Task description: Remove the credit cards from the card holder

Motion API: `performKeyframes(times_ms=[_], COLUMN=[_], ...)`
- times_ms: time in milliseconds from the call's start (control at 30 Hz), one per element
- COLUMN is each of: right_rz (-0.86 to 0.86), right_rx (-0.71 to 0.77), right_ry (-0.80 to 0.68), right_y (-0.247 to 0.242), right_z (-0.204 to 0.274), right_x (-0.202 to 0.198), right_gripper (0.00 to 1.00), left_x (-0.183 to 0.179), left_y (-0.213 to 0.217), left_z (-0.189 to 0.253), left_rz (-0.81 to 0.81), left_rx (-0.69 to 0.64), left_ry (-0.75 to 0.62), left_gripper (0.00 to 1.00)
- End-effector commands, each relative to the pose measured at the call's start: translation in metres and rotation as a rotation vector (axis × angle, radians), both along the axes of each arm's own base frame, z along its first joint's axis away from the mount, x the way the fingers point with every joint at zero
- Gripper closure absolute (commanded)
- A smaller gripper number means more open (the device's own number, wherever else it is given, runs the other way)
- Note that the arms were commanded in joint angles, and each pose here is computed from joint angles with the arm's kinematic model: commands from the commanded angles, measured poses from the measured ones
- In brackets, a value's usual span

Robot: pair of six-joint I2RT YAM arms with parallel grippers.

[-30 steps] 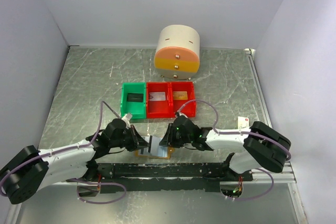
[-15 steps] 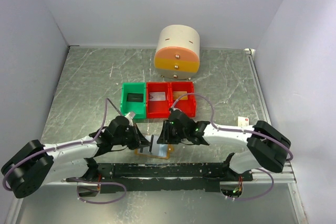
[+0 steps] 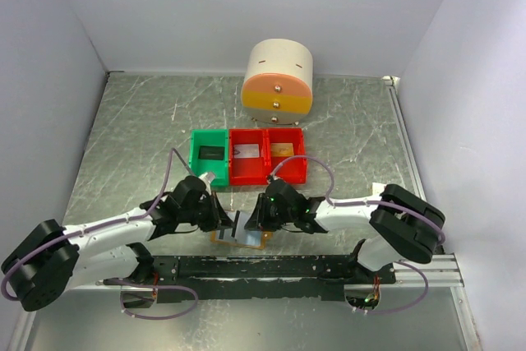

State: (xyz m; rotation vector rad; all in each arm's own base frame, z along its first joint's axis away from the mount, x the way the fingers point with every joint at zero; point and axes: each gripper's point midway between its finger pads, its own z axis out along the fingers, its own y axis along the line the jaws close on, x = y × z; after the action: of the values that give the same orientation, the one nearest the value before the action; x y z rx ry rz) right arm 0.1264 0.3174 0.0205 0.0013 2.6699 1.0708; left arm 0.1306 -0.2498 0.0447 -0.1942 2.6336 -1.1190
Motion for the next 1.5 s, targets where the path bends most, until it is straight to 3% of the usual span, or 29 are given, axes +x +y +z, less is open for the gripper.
performKeyframes(times_ms=[0,233,600,867,1100,1267,1467], right_rz=[-0.019,-0.011,0.098,0.004,-0.038,-0.046,-0.043], right_rx=[-0.197,-0.197,-0.013,-0.184,-0.126,-0.147,-0.188], right_ry=[0.061,0.018,-0.100,0.014,0.071,0.066,0.049], right_y=[-0.042,-0.035,0.017,-0.014,-0.024,-0.030,-0.037], right_z=[-0.039,-0.022,0.045,-0.019,-0.034,-0.036,-0.036], right_x=[-0.016,-0.007,0.011,0.003,-0.012,-0.012,-0.008], right_gripper=[0.78,0.79,0.75,0.76,0.76,0.76,0.76], left_x=[0.003,0.001,-0.002,-0.006,-0.013,-0.012,0.001], left_y=[0.011,0.012,0.009,-0.001,-0.014,-0.018,0.008], left_z=[-0.002,-0.003,-0.004,0.002,0.001,0.004,-0.005], left_rz=[0.020,0.031,0.019,-0.002,-0.042,-0.051,0.071], left_rx=[0.058,0.044,0.011,-0.070,-0.161,-0.188,-0.002], left_ry=[-0.022,-0.018,-0.014,-0.008,0.023,0.023,0.015], left_gripper=[0.92,0.92,0.90,0.77,0.71,0.75,0.93])
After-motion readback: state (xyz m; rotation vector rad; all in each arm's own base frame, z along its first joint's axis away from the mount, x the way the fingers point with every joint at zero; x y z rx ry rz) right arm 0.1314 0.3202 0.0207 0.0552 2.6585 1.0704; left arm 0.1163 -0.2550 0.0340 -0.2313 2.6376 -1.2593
